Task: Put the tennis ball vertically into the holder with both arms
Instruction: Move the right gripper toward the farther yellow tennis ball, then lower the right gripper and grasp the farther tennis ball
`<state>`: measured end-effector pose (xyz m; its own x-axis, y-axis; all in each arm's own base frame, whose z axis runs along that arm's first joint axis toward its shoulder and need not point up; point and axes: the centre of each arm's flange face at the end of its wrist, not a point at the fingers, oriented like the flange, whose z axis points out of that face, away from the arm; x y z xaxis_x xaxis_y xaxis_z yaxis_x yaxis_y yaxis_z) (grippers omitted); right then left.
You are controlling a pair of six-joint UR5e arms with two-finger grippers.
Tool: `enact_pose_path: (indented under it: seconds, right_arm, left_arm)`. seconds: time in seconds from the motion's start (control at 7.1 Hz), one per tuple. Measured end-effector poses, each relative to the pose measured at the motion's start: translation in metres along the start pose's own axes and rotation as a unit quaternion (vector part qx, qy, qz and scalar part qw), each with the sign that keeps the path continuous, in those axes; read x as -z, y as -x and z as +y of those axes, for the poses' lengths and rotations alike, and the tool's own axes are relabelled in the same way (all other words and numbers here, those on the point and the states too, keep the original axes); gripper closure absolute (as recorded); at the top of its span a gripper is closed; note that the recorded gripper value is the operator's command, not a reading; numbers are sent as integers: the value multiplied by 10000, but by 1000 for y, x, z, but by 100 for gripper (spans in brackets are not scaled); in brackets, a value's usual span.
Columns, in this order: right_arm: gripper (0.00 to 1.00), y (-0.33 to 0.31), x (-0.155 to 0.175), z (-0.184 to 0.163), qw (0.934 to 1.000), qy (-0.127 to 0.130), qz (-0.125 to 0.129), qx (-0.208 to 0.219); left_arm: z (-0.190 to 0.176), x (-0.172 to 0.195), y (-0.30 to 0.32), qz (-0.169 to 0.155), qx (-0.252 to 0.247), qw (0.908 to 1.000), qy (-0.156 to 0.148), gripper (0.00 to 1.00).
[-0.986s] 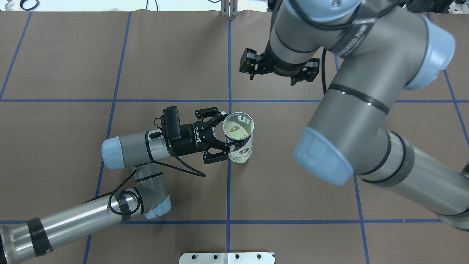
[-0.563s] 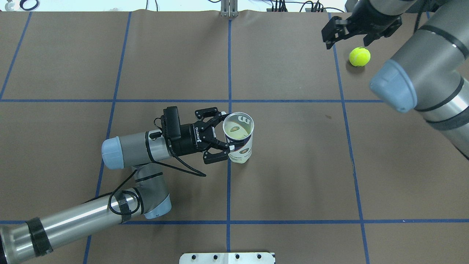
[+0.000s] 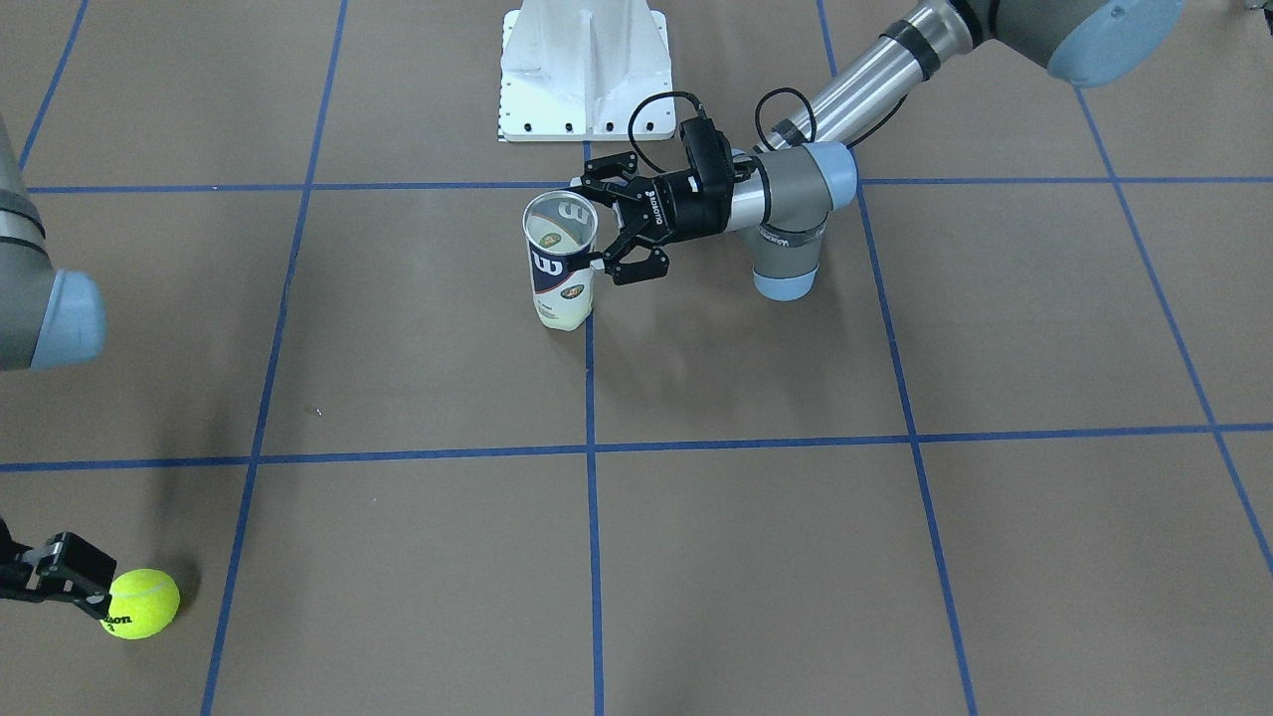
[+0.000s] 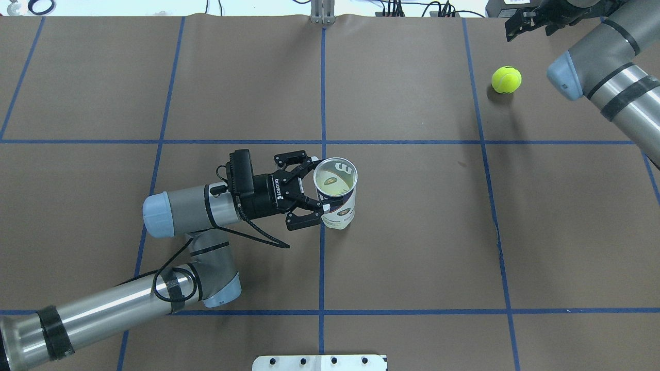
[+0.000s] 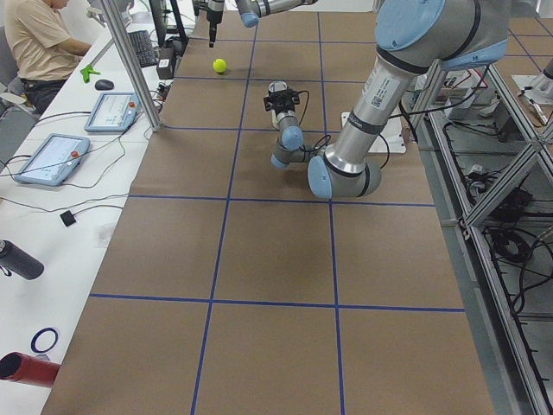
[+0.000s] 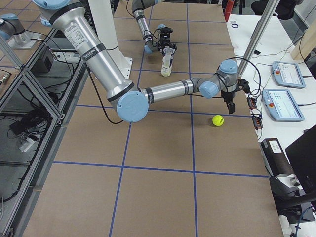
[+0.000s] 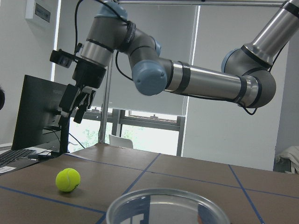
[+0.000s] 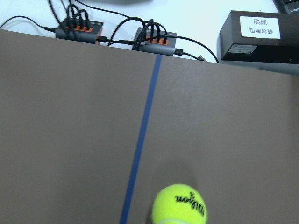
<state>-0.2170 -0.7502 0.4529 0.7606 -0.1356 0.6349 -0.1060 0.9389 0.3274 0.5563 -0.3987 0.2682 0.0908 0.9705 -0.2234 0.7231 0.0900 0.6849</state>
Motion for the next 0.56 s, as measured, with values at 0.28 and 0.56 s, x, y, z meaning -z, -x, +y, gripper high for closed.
enact_pose_path:
  seconds: [0.28, 0.56]
  right_arm:
    - [1, -22, -44, 6, 9998, -182, 49, -12]
    - [1, 0, -68, 25, 9991, -343, -121, -195]
  left_arm:
    - [0, 0, 0, -1, -2, 10000, -3, 18]
    - [0, 0, 0, -3, -3, 10000, -1, 18]
